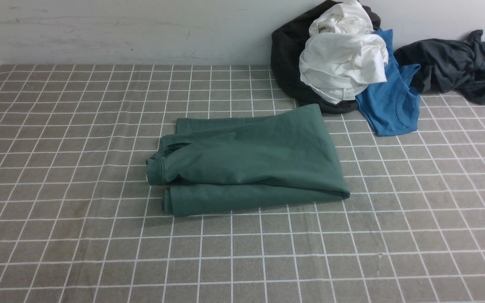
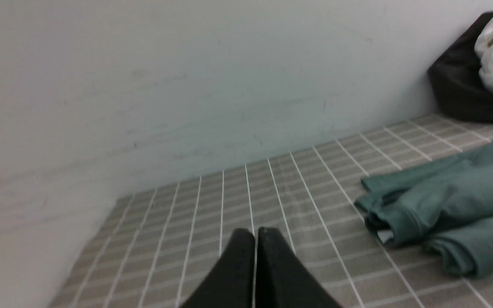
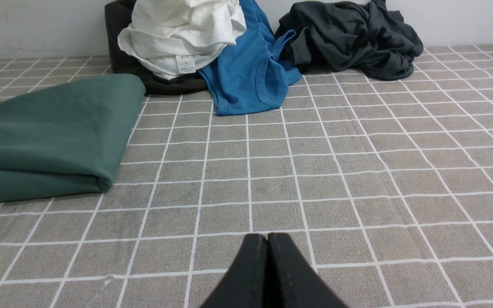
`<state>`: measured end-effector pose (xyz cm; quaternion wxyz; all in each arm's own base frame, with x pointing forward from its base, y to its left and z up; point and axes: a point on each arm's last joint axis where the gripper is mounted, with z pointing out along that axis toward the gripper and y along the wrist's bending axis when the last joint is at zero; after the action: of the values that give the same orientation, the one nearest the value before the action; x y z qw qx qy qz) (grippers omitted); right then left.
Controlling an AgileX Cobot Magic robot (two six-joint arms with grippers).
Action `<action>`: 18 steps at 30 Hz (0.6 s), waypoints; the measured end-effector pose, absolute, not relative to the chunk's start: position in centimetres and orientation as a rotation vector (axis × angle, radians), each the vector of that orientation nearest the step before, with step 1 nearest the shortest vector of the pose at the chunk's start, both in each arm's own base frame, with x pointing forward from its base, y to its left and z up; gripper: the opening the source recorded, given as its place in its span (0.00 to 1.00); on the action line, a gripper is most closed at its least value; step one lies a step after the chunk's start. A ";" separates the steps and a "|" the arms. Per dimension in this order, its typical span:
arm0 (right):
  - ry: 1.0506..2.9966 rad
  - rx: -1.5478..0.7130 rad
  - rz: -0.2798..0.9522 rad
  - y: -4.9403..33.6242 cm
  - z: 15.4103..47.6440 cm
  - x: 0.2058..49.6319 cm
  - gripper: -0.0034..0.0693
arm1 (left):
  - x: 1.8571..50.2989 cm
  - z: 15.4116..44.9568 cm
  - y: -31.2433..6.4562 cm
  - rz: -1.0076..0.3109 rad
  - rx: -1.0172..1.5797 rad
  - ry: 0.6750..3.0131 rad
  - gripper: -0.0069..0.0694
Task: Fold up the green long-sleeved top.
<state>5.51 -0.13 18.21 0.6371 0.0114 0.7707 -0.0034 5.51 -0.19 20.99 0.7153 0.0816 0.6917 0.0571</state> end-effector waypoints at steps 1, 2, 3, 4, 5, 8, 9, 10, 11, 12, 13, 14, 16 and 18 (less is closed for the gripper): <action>1.760 0.026 -0.008 -0.1 18.2 5.5 0.03 | 5.6 20.3 -0.2 0.110 0.156 1.555 0.08; 1.760 0.025 -0.008 -0.1 18.2 5.5 0.03 | 5.7 19.8 -0.2 0.085 0.135 1.579 0.08; 1.760 0.025 -0.008 -0.1 18.2 5.5 0.03 | 5.7 19.6 -0.2 0.063 0.118 1.603 0.08; 1.760 0.025 -0.009 -0.1 18.2 5.5 0.03 | 5.6 19.2 -0.2 0.050 0.110 1.636 0.08; 1.760 0.025 -0.009 -0.1 18.2 5.5 0.03 | 5.6 18.9 -0.2 0.036 0.103 1.677 0.08; 1.760 0.024 -0.009 -0.1 18.2 5.5 0.03 | 5.4 17.6 -0.4 -0.020 0.081 1.817 0.08; 1.760 0.024 -0.009 -0.1 18.2 5.5 0.03 | 5.3 17.2 -0.5 -0.039 0.076 1.859 0.08; 1.760 0.024 -0.009 -0.1 18.2 5.5 0.03 | 5.3 17.1 -0.5 -0.047 0.075 1.868 0.08; 1.760 0.024 -0.009 -0.1 18.2 5.5 0.03 | 5.2 17.1 -0.6 -0.055 0.074 1.872 0.08; 1.760 0.024 -0.009 -0.1 18.2 5.5 0.03 | 5.2 17.1 -0.6 -0.053 0.076 1.872 0.08; 1.760 0.024 -0.009 -0.1 18.2 5.5 0.03 | 5.2 17.1 -0.6 -0.048 0.087 1.873 0.08; 1.760 0.025 -0.010 -0.1 18.2 5.5 0.03 | 5.2 17.1 -0.6 -0.044 0.094 1.872 0.08; 1.760 0.025 -0.010 -0.1 18.2 5.5 0.03 | 5.2 17.1 -0.6 -0.038 0.101 1.870 0.08; 1.760 0.025 -0.010 -0.1 18.2 5.5 0.03 | 5.2 17.2 -0.6 -0.036 0.105 1.865 0.08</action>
<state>5.51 -0.14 18.21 0.6371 0.0110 0.7707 -0.0044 5.25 -0.60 17.17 0.5945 0.0450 0.8027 -0.0156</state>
